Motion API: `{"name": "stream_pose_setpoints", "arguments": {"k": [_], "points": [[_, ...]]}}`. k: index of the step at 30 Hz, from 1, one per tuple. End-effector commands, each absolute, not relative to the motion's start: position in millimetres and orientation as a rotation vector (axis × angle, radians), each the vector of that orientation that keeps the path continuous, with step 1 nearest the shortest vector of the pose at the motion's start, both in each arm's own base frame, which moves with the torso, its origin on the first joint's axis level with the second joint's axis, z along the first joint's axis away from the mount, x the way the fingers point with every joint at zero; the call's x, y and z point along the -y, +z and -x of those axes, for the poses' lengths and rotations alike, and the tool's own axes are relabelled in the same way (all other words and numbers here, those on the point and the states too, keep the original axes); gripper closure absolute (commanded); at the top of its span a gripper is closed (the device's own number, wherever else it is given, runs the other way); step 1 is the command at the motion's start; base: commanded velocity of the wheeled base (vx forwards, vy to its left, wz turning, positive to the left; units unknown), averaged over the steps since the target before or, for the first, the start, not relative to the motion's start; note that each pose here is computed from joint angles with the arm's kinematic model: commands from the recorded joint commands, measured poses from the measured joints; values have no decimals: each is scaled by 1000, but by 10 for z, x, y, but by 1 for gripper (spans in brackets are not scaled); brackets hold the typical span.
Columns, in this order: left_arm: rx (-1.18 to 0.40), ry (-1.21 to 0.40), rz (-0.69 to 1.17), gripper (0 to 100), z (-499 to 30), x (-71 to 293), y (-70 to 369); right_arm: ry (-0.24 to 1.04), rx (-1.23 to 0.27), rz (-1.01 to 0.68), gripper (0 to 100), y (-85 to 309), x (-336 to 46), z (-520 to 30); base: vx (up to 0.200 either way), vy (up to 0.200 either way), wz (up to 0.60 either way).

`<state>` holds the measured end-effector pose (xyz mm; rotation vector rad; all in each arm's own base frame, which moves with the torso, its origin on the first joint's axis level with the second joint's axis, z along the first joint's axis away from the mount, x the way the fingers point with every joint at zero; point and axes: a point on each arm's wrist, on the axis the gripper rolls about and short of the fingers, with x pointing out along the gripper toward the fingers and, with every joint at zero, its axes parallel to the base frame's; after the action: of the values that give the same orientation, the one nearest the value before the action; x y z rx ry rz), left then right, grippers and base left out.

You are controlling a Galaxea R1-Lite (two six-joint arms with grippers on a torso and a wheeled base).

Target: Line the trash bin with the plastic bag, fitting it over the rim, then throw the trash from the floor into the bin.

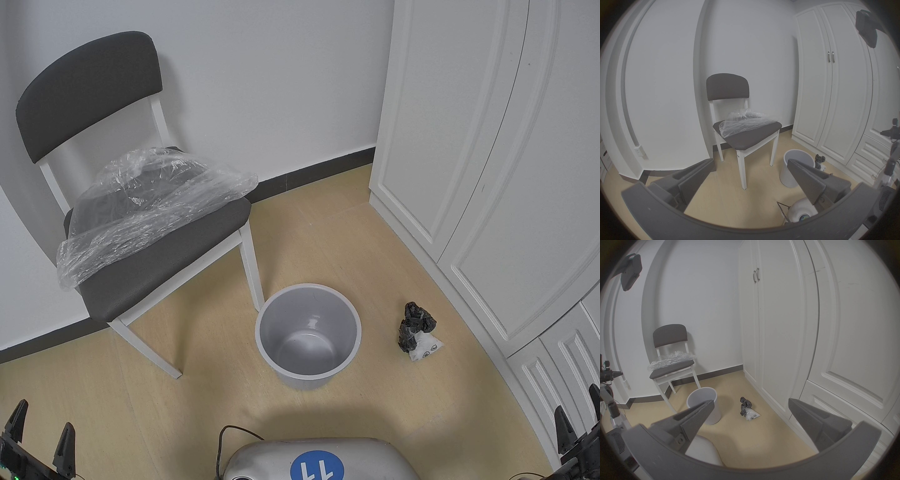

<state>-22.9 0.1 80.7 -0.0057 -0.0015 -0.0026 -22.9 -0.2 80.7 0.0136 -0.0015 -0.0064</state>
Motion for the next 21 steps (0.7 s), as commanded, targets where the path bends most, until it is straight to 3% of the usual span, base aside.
{"name": "stream_pose_setpoints", "arguments": {"k": [1,8,21], "points": [[-2,-2,3,0,228,-2,753,-8,0,-14,0,755,2,228,0,0,0],[2,-32,-35,0,228,6,756,12,2,37,0,759,-3,229,0,0,0],[2,15,45,0,228,-6,756,-14,3,-23,0,761,3,229,0,0,0]]}}
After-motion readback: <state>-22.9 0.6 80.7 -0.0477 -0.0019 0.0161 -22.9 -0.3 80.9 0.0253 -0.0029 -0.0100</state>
